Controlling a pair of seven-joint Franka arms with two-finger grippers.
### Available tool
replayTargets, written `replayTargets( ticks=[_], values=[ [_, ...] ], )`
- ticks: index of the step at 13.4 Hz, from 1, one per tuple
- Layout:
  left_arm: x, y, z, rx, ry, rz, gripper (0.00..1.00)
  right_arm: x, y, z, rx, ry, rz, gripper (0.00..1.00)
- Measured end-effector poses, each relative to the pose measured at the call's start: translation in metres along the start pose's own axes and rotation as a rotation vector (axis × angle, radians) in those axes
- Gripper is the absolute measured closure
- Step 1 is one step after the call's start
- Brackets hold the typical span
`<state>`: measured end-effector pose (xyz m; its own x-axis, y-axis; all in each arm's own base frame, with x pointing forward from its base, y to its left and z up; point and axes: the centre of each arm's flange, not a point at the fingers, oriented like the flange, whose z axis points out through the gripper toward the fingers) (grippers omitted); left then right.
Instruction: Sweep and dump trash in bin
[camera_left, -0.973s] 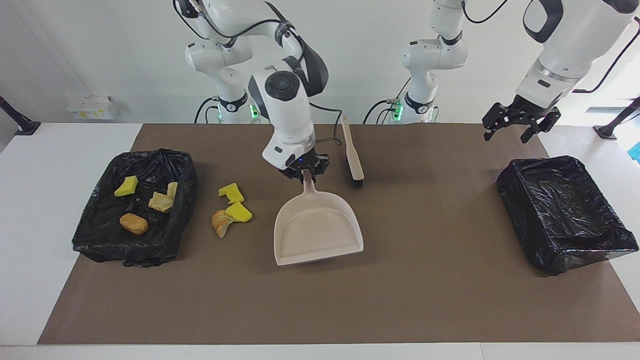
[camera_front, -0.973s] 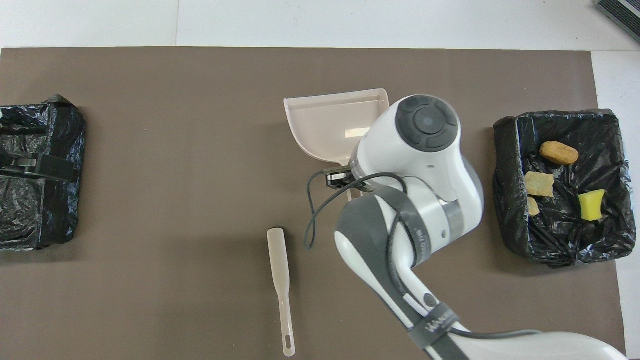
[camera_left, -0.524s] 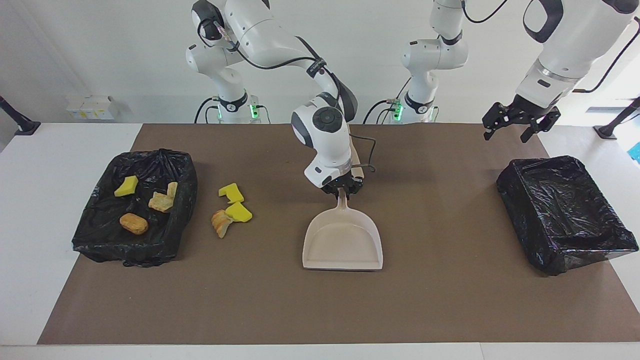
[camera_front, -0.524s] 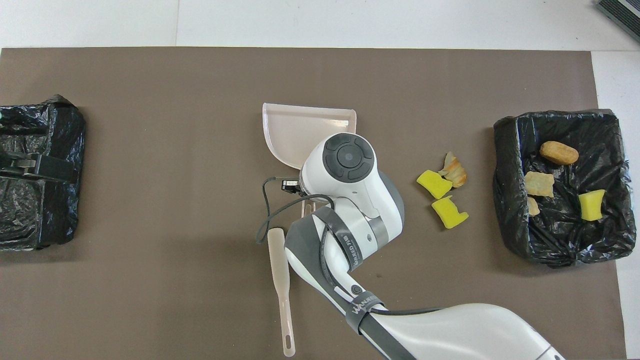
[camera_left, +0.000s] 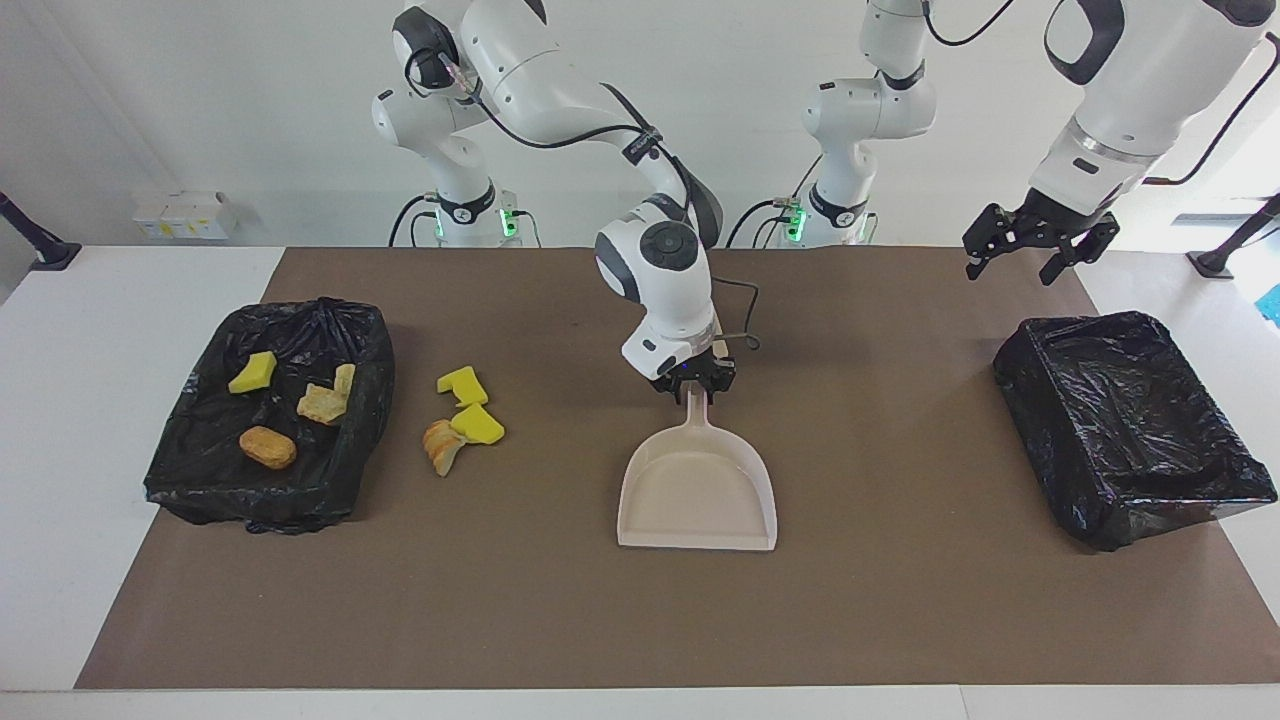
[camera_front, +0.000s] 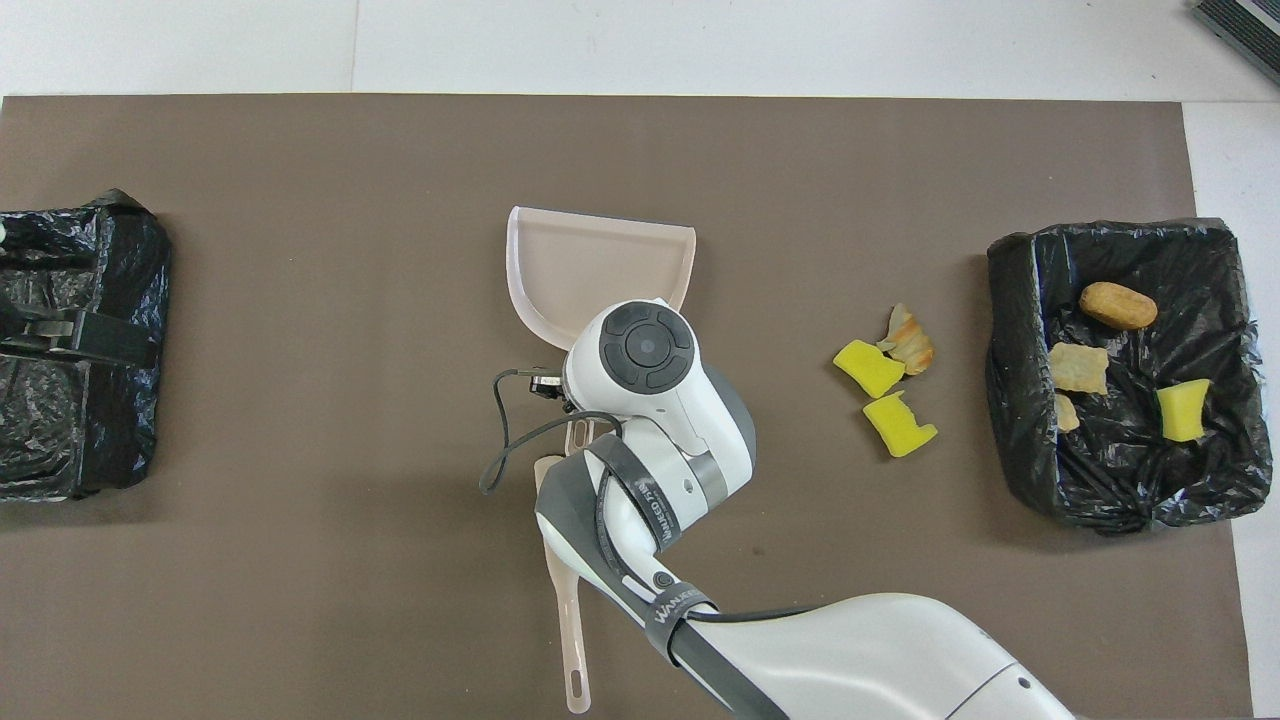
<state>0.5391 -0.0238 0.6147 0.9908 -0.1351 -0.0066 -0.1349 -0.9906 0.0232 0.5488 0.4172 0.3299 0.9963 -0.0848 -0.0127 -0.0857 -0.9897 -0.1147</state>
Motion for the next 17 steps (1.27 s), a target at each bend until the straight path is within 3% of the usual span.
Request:
replayTargets(
  ticks=[2,3,6,9,13,17],
  values=[
    [0.0,0.0,0.0,0.0,0.0,0.0,0.0,-0.001,-0.001,-0.016,-0.013,-0.007,-0.007,0.07],
    [0.0,0.0,0.0,0.0,0.0,0.001,0.0,-0.004,-0.003,-0.024,-0.015,-0.011,-0.012,0.03],
    [0.0,0.001,0.001,0.0,-0.002,0.002,0.0,-0.036,-0.023,-0.042,-0.037,-0.063,-0.035,0.04],
    [0.0,0.003,0.002,0.0,-0.003,0.004,0.0,-0.098,-0.049,-0.04,-0.066,-0.157,-0.077,0.04],
    [0.0,0.004,0.004,-0.001,-0.009,0.007,0.0,-0.184,-0.028,-0.012,-0.148,-0.228,-0.144,0.04],
    [-0.003,0.012,0.004,0.0,-0.011,0.019,0.0,-0.242,-0.023,-0.008,-0.101,-0.256,-0.16,0.12]
  ],
)
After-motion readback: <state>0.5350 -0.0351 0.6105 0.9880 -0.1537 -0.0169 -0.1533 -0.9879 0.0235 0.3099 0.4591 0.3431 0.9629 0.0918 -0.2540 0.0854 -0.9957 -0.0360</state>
